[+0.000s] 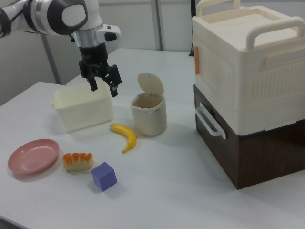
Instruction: Close the trash can
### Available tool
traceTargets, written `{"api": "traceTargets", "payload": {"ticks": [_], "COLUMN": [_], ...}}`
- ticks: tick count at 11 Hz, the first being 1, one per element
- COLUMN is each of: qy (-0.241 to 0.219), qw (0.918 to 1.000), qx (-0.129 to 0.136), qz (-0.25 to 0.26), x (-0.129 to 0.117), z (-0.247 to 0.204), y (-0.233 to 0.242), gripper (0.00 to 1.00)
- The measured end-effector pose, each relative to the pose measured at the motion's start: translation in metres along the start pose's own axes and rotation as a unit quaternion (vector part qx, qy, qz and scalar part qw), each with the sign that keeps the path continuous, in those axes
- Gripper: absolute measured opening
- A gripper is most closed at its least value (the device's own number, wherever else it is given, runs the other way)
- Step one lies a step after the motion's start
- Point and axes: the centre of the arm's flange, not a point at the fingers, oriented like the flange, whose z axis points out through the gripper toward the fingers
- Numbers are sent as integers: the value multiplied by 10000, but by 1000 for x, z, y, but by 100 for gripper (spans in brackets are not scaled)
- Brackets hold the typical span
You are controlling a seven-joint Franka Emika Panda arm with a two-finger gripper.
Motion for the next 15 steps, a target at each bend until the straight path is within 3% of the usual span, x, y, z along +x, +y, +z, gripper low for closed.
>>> {"api": "traceTargets", "payload": {"ticks": [4,15], "qy": [322,213], "qw": [9992,9995], "qx": [-227,-235], "qz": [-72,-74], "x": [7,5], "z": [0,5], "y": [0,0], "gripper": [100,100]}}
